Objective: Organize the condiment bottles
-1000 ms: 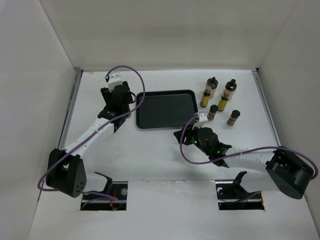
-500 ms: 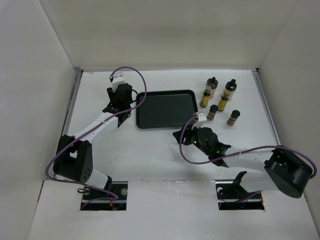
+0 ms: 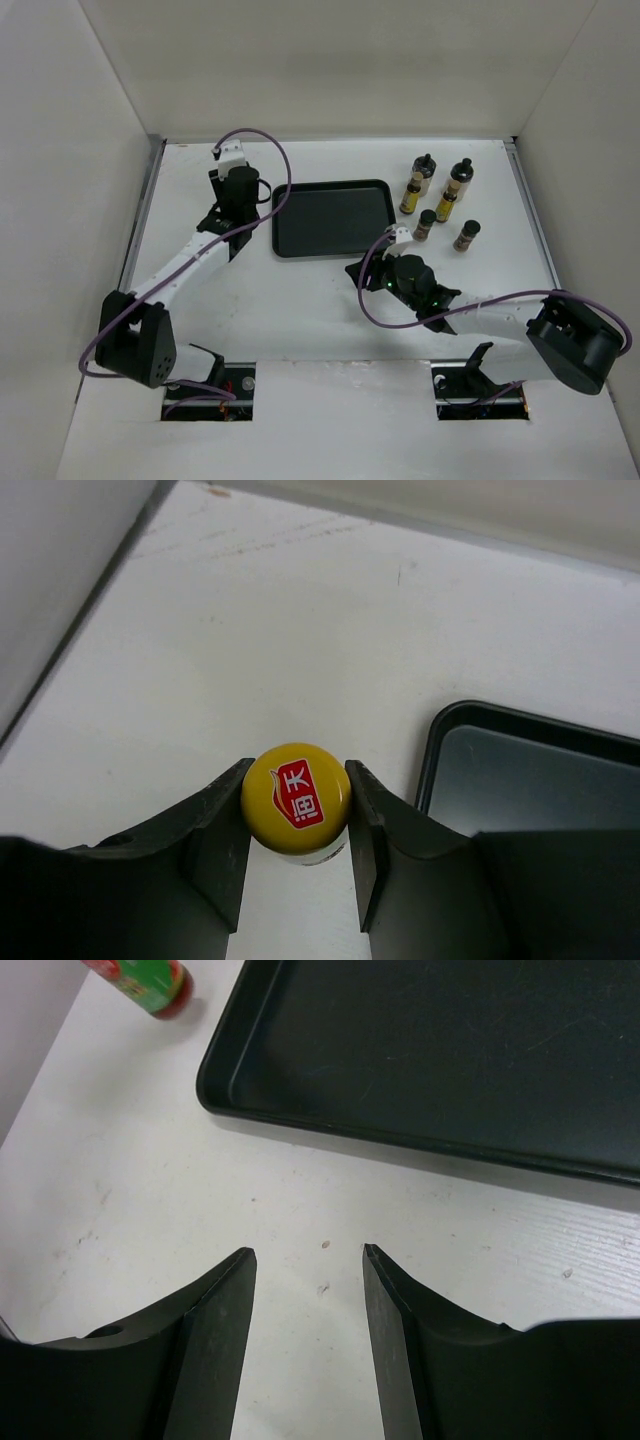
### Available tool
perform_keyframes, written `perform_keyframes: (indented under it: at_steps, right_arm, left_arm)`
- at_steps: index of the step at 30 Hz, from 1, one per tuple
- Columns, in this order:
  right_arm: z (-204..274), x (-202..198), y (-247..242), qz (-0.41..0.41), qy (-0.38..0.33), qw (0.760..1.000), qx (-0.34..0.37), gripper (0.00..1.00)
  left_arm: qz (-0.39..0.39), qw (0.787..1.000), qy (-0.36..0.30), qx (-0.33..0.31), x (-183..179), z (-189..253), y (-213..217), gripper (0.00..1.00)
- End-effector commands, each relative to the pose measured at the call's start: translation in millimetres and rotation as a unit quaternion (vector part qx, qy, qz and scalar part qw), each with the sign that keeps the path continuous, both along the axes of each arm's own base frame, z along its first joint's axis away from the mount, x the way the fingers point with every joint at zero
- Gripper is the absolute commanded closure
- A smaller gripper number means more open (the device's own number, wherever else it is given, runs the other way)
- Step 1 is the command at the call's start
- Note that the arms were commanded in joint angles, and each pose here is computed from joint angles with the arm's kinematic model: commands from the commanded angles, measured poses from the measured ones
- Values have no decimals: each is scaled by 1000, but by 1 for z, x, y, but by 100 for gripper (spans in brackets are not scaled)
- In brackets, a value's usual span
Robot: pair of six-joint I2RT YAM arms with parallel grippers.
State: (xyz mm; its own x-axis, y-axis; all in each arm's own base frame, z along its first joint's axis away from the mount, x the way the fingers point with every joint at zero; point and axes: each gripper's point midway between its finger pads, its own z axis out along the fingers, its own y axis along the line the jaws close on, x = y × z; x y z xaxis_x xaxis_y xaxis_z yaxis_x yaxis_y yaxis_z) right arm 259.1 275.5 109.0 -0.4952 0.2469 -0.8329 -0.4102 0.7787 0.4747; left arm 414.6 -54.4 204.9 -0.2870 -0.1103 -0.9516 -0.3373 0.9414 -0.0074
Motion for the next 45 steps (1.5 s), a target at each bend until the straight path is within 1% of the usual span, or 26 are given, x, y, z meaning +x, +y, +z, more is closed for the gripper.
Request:
perform_keyframes:
  at_steps: [1, 4, 8, 10, 13, 14, 16, 20, 23, 26, 30, 36, 45]
  right_arm:
    - [28, 5, 11, 6, -29, 999, 38, 47]
    - [28, 9, 4, -7, -31, 999, 37, 47]
    - [28, 10, -1, -16, -29, 999, 39, 50]
    - [33, 11, -8, -25, -37, 998, 46, 57]
    - [37, 17, -24, -52, -42, 997, 50, 76]
    - [38, 18, -30, -61, -42, 996, 52, 80]
    - [38, 23, -44, -88, -41, 994, 51, 83]
    - [34, 33, -75, -145, -29, 988, 51, 82]
    - [40, 33, -84, -157, -36, 985, 65, 78]
    - [42, 33, -88, -162, -39, 984, 68, 77]
    - [47, 31, -90, -164, -46, 983, 72, 74]
    - [47, 32, -94, -169, -47, 982, 72, 73]
    - [44, 33, -91, -165, -44, 983, 71, 72]
  left_arm:
    - [16, 986, -164, -31, -8, 122, 2, 86]
    - [-14, 984, -174, -41, -4, 137, -19, 86]
    - [-57, 982, -171, -54, 12, 132, -58, 86]
    - [-74, 981, -171, -60, 22, 129, -77, 86]
    - [-109, 977, -167, -70, 36, 125, -114, 86]
    - [-122, 976, -165, -74, 40, 123, -129, 86]
    - [-144, 973, -161, -80, 49, 119, -157, 86]
    - [-180, 968, -156, -85, 67, 112, -202, 86]
    - [-196, 964, -155, -90, 80, 107, -226, 86]
    - [-204, 963, -149, -89, 91, 100, -240, 86]
    - [-204, 965, -142, -85, 98, 89, -246, 86]
    - [-197, 967, -142, -83, 109, 85, -239, 85]
    - [-209, 966, -128, -81, 120, 61, -248, 84]
